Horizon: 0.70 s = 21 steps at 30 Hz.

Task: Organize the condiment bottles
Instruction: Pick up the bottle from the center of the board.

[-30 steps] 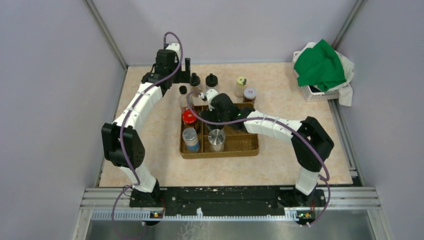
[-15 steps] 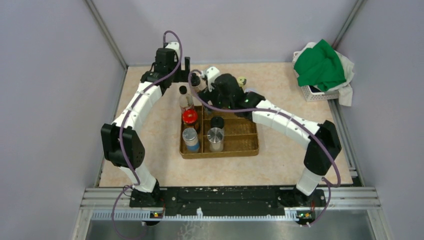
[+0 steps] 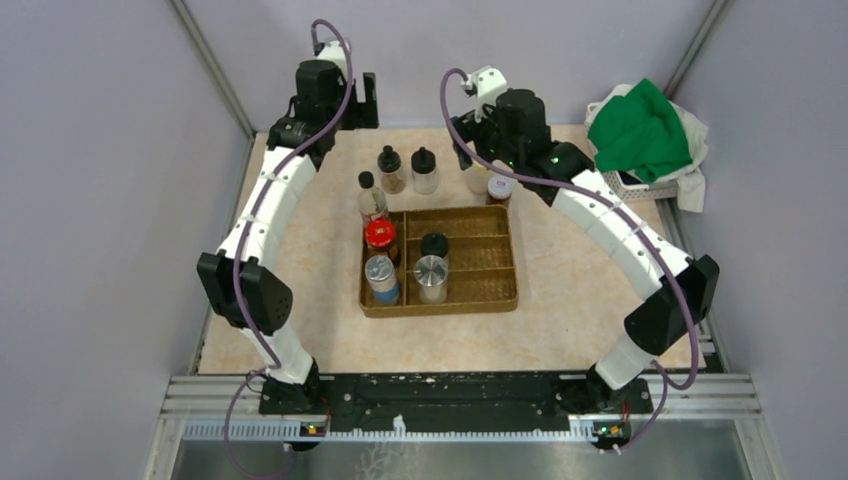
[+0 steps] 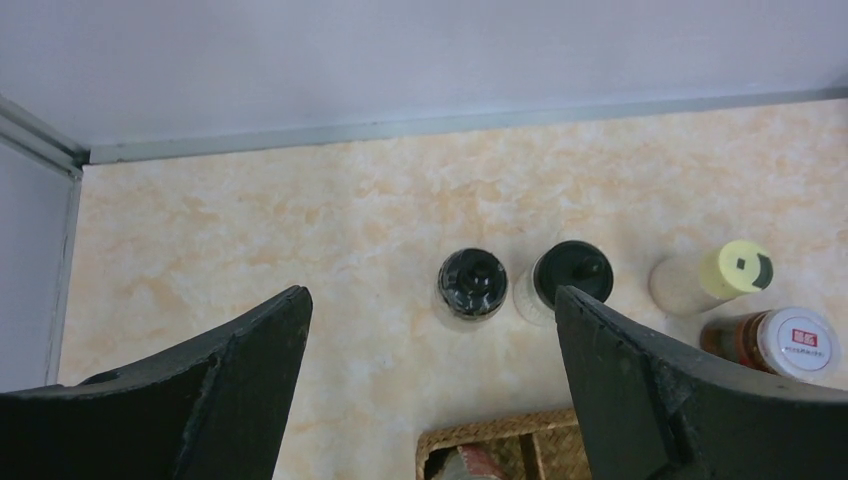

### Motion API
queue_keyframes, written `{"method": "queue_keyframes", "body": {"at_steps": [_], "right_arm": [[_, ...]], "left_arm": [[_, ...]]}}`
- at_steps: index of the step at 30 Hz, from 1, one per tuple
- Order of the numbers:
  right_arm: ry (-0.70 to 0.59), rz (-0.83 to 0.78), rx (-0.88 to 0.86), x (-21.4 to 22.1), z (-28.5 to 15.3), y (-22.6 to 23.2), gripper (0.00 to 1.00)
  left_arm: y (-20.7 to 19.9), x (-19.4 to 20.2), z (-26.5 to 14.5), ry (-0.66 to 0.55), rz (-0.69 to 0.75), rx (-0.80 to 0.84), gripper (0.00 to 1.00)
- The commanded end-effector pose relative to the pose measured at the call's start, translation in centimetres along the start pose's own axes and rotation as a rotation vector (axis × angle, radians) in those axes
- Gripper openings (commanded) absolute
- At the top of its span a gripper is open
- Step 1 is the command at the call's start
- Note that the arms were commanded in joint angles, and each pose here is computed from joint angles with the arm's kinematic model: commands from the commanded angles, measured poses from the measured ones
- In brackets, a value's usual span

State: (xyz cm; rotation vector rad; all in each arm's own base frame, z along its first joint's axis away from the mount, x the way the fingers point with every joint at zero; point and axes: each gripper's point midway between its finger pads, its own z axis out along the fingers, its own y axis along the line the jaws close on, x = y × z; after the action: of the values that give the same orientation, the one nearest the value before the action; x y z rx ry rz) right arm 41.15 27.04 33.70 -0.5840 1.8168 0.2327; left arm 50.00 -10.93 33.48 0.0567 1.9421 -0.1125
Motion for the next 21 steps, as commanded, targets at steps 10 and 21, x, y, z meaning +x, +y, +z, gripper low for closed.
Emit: {"method": "queue_keyframes", "body": {"at_steps": [10,21], "right_arm": [[0.066,0.104,0.114,2.6,1.7,-8.4,0.84],[0.193,0.165,0.088,8.8,5.0,-8.6,0.83]], "left_arm": [[-2.5,-3.9,2.5,-0.044,0.015,0.106,0.96],[-6.4,-2.7,3.2,-0.014,0.053,0.246,0.92]]}}
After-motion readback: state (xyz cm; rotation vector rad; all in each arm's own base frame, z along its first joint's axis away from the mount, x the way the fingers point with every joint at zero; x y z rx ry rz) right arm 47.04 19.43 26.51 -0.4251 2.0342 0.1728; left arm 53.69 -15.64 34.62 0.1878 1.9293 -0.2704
